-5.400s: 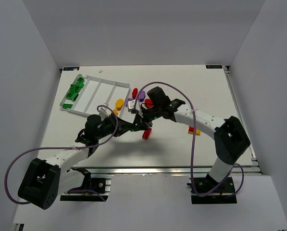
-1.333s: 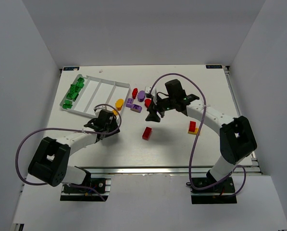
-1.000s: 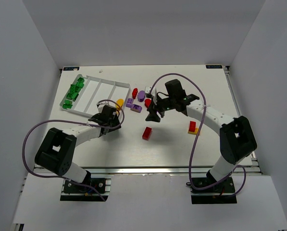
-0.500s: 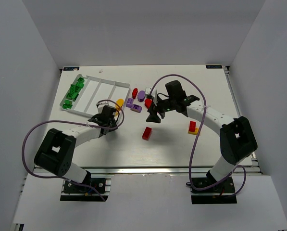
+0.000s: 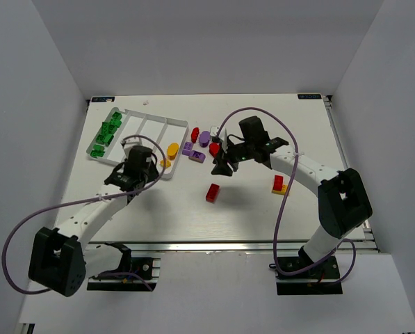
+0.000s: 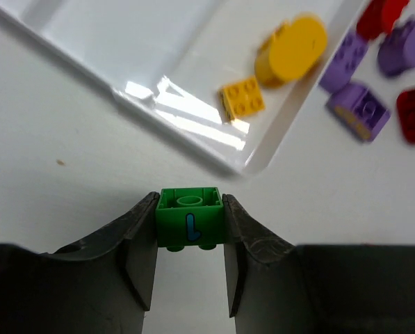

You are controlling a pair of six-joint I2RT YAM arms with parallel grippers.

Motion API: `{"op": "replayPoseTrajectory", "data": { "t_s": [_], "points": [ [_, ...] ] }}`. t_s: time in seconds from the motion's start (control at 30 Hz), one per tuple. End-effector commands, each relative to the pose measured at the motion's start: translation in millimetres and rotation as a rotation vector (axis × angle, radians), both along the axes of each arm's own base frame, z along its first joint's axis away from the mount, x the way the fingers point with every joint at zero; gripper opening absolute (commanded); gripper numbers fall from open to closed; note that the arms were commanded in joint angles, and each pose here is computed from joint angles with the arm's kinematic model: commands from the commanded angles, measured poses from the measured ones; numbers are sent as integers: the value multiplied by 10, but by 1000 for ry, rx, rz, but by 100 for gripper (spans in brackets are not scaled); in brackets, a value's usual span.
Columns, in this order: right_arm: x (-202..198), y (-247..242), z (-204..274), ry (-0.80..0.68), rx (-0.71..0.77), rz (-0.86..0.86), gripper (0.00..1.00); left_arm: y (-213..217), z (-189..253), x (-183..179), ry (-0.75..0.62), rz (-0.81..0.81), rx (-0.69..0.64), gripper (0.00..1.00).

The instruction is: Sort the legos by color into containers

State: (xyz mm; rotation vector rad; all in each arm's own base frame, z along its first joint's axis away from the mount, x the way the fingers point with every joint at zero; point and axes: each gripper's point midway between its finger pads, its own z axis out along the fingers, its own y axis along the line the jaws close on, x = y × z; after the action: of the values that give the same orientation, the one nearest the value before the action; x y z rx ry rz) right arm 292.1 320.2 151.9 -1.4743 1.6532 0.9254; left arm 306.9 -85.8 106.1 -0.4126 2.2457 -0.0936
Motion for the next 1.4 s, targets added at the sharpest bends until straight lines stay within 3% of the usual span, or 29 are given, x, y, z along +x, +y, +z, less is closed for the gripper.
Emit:
{"op": "replayPoseTrajectory", "data": {
  "t_s": [0.0,0.13,0.33,0.63,1.1,1.37],
  "points": [
    [-27,36,183,-26,53,19,49,316,385,181,-56,69,-5,13],
    [-39,53,192,-20,58,28,23,707,539,422,-87,151,-51,13],
    [-45,48,213,-23,61,32,3,1379,429,808,-79,306,-111,11],
    [-60,37,154,-14,53,34,1,2068,341,1391,-121,482,-196,12],
    [-3,58,69,-10,40,36,2,2179,234,2319,-221,547,-424,15],
    [58,10,43,-14,35,20,2,2250,155,2613,-218,557,-441,24]
  ]
}}
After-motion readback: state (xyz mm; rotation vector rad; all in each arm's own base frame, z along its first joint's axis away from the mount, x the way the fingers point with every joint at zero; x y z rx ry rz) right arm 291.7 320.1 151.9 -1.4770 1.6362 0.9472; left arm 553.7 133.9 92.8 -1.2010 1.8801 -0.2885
